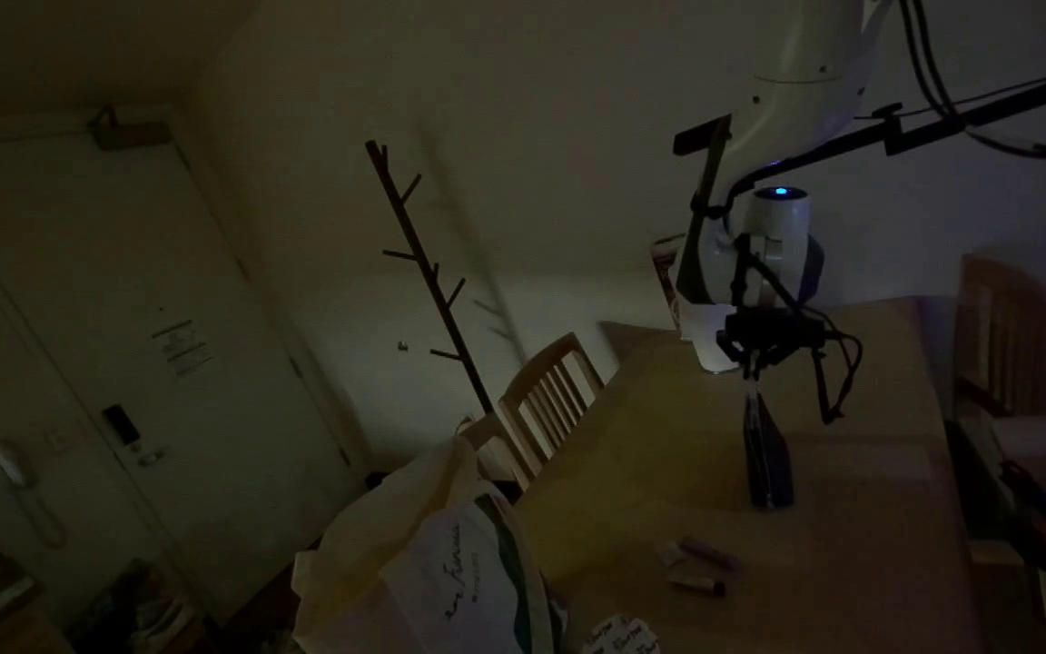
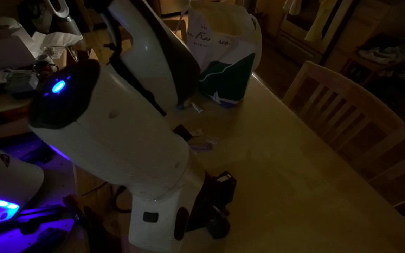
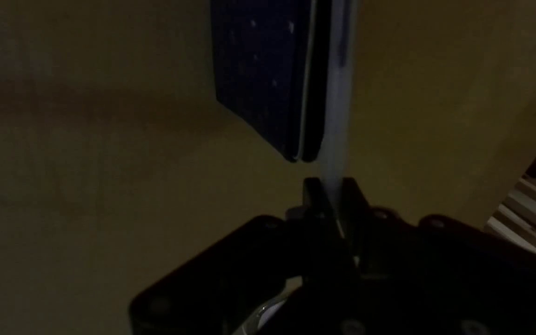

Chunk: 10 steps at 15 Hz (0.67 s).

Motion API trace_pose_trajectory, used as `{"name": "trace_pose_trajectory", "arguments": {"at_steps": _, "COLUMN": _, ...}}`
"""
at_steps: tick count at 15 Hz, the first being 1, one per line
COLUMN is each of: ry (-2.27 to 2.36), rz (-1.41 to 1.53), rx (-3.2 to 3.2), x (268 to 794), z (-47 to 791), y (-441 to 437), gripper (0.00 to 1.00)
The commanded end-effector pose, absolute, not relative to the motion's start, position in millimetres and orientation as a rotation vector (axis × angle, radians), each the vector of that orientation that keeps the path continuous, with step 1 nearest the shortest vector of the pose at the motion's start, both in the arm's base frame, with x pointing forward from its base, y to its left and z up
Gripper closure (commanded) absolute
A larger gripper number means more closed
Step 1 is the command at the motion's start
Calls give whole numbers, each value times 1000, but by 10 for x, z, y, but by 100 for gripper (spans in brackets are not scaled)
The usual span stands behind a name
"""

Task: Pick up the pen and put it in the parse

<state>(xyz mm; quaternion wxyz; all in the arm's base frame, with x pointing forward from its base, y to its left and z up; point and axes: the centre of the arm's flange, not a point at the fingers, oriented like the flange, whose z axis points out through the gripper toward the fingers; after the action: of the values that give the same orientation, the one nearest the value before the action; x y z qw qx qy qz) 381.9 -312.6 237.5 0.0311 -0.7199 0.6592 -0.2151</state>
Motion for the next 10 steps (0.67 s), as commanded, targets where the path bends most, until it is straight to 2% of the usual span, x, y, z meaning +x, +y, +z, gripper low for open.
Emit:
{"name": "trace_pose_trajectory", "arguments": {"at_steps": 1, "ry": 2055, "rz": -771, "rx": -2251, "x": 3816, "z": 2275, "y": -3153, "gripper": 97}}
{"name": "trace_pose_trajectory", "arguments": {"at_steps": 10, "ry": 2116, "rz": -865, "rx": -2311, "x": 3787, "z": 2247, "y": -3172, "gripper": 97}}
